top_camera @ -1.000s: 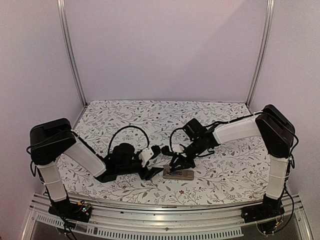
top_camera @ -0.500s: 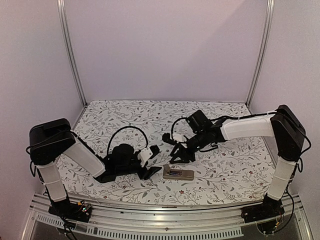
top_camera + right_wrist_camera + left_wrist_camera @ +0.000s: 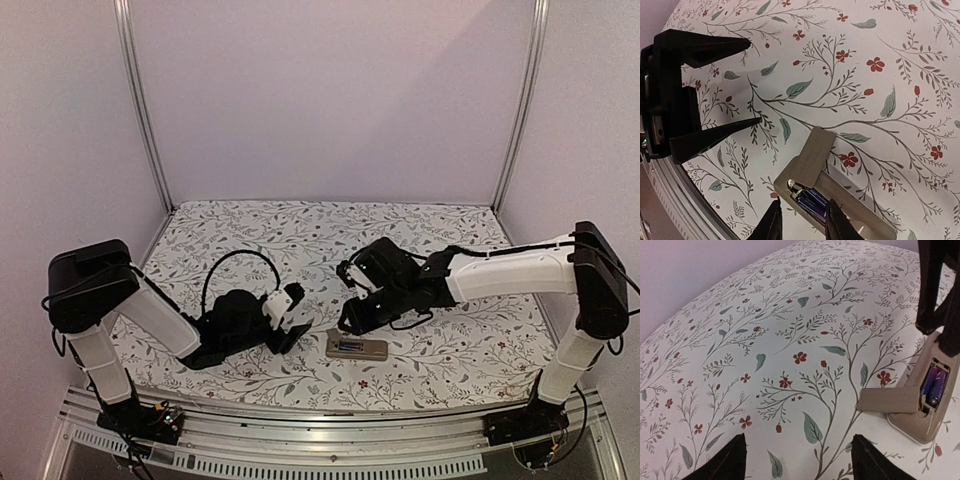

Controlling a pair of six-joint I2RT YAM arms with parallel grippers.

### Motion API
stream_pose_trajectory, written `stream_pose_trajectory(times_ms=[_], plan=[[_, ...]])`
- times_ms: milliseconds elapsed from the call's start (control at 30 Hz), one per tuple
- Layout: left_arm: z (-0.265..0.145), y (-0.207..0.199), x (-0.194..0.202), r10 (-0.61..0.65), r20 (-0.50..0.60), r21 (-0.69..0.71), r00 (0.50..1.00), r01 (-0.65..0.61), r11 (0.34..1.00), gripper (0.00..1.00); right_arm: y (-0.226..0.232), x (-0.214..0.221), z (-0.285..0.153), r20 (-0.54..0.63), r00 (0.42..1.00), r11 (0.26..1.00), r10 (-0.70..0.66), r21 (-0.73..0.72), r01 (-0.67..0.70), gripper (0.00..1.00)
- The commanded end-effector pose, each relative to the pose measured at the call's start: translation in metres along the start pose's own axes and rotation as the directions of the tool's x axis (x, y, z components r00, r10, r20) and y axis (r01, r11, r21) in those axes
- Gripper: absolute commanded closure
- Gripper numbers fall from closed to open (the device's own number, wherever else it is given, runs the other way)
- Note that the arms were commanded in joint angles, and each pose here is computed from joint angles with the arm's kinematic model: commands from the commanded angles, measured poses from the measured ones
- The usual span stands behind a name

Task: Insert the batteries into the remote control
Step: Adjust the remote control without the battery cover at the center of the board.

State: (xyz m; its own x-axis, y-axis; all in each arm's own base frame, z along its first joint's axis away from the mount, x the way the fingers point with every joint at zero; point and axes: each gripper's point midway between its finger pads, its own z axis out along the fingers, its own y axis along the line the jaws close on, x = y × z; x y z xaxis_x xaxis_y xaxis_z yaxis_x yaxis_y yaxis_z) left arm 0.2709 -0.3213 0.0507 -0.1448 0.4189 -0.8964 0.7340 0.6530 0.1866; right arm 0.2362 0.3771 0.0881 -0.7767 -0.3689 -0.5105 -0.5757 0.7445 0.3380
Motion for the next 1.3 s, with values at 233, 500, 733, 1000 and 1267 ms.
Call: stream_pose_trajectory(times_ms=[233,500,733,1000,1267], plan=[[0.003,-0.014,-0.003,-0.001,0.022,0.053,1.000,0.000,0.999,0.27,-0.007,0.036,0.025,-0.048,0.967,0.941,0.249,0.247,-0.230,0.73],[0.007,-0.028,-0.003,0.010,0.022,0.091,1.000,-0.011,0.996,0.27,-0.006,0.039,0.034,-0.056,0.968,0.933,0.247,0.286,-0.221,0.80],[0.011,-0.040,-0.003,0.017,0.023,0.134,1.000,-0.020,0.991,0.33,-0.003,0.043,0.040,-0.071,0.969,0.930,0.236,0.305,-0.204,0.85],[0.007,-0.074,0.005,0.046,0.010,0.310,0.999,-0.047,0.949,0.53,-0.001,0.023,0.017,-0.008,0.980,0.931,0.197,0.316,-0.184,0.82],[0.006,-0.087,0.014,0.074,-0.015,0.363,0.997,-0.064,0.929,0.63,-0.006,0.024,-0.002,0.015,0.979,0.928,0.201,0.318,-0.195,0.78]])
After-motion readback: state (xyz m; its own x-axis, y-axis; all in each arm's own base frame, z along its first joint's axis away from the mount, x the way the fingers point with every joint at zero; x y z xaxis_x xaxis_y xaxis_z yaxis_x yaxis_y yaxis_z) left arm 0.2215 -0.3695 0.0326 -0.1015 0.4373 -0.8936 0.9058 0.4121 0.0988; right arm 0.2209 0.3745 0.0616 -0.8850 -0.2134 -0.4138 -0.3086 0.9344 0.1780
